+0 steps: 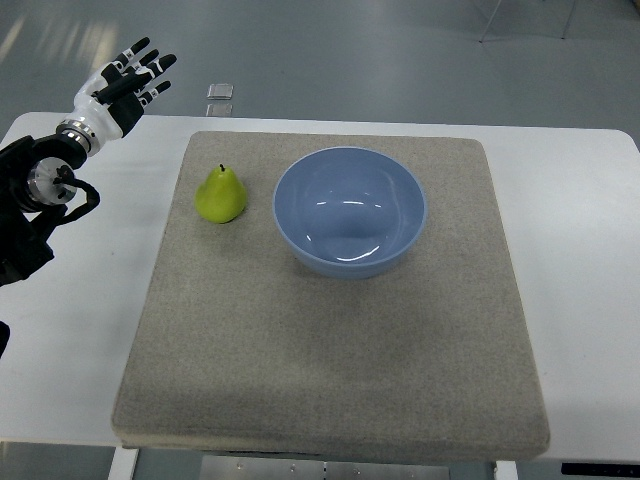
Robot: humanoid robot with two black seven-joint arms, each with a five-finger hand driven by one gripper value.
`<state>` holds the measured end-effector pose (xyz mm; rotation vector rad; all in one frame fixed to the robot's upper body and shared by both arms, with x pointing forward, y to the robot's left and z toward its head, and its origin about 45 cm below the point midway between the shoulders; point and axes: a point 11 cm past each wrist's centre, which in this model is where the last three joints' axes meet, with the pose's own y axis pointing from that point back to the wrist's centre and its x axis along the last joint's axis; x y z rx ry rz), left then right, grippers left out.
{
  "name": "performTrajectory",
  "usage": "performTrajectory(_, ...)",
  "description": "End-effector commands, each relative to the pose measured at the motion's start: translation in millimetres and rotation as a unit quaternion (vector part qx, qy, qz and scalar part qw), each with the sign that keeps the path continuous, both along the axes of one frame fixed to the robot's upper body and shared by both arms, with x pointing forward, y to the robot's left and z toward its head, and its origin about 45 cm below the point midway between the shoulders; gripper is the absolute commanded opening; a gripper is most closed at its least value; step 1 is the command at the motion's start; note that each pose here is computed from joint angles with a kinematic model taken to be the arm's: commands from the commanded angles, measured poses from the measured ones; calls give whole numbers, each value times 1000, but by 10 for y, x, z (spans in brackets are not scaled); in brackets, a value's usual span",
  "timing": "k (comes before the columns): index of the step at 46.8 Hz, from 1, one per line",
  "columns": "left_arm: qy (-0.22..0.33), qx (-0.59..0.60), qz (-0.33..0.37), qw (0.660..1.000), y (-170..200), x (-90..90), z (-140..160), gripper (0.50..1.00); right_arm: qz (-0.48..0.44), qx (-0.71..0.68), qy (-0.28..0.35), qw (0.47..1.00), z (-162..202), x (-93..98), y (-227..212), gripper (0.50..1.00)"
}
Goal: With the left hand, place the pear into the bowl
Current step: 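Raise the left hand and swing it over toward the green pear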
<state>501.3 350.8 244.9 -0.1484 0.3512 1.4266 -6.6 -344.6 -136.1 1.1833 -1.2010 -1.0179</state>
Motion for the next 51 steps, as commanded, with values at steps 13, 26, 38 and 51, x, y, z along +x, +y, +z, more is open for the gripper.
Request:
performTrajectory(13, -17, 156, -111, 981, -43, -160, 299, 990, 0, 0, 0, 1000, 0, 0, 0, 924)
performTrajectory(26, -40, 304, -189, 933, -74, -329, 487, 990, 0, 0, 0, 1000, 0, 0, 0, 926)
performTrajectory(38, -48, 385, -247, 888, -59, -452, 593, 990, 0, 0, 0, 1000, 0, 0, 0, 924)
performTrajectory(51, -43, 477, -297, 826, -75, -514, 578, 990, 0, 0, 0, 1000, 0, 0, 0, 926)
